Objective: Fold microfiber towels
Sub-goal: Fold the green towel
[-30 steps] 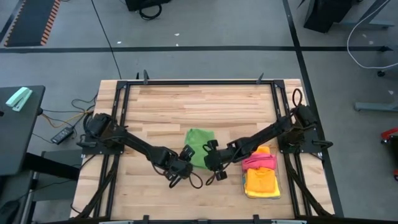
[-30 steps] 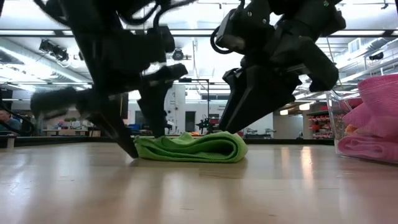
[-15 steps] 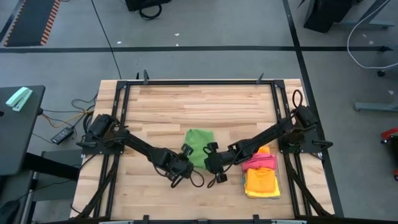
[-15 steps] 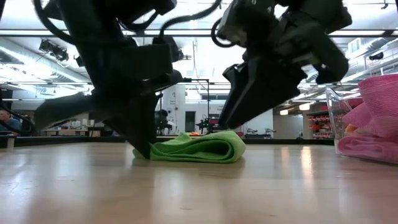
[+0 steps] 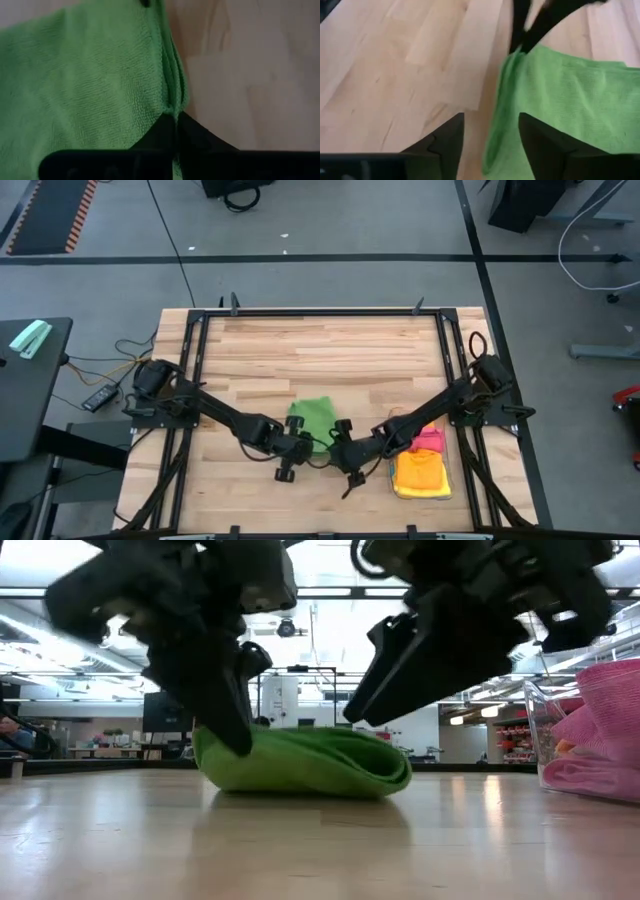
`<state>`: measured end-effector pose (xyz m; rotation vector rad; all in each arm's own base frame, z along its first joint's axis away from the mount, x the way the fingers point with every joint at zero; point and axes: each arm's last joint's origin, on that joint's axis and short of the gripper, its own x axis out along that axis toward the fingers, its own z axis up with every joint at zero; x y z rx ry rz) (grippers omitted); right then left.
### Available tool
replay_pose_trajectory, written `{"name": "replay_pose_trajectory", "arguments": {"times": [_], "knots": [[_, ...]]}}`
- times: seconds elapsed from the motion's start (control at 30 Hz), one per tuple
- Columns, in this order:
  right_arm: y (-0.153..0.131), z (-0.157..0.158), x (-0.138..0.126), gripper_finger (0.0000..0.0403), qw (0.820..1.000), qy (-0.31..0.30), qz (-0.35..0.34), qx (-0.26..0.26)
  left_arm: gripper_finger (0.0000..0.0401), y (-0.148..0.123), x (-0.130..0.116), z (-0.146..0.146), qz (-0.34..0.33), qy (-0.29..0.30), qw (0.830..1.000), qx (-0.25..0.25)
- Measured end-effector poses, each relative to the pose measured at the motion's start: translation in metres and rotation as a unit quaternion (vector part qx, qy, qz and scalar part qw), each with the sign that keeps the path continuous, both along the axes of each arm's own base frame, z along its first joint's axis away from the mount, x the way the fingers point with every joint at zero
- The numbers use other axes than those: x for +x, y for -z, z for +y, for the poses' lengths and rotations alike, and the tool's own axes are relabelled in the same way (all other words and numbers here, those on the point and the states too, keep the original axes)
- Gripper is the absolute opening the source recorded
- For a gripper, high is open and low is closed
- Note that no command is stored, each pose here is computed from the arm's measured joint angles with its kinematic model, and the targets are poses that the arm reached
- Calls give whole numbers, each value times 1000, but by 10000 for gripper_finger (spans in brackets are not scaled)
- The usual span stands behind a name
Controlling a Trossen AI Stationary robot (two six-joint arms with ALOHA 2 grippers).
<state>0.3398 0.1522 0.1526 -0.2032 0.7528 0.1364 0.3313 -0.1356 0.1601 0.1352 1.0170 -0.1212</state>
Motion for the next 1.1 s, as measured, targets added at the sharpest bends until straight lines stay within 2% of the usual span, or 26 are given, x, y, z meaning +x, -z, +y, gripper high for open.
{"name": "replay_pose_trajectory", "arguments": {"times": [0.13,0.33,0.57,0.7,0.87,1.0,1.1], "knots": [[8,13,-4,231,1000,5,-7,-30,28,-3,0,-3,-11,-45,998,-36],[17,23,-2,273,994,31,-39,-94,12,-4,1,-7,-19,-78,995,-64],[28,22,0,284,990,28,-36,-132,27,-6,3,-8,-29,-98,991,-82],[37,19,0,284,987,21,-14,-156,16,-6,3,-8,-32,-100,991,-86],[42,10,-2,252,984,36,17,-172,15,-6,3,-8,-31,-111,989,-89],[43,9,-3,191,985,32,27,-166,36,-5,1,-8,-27,-115,990,-83],[43,10,-3,136,987,19,33,-154,31,-5,0,-9,-26,-115,990,-80]]}}
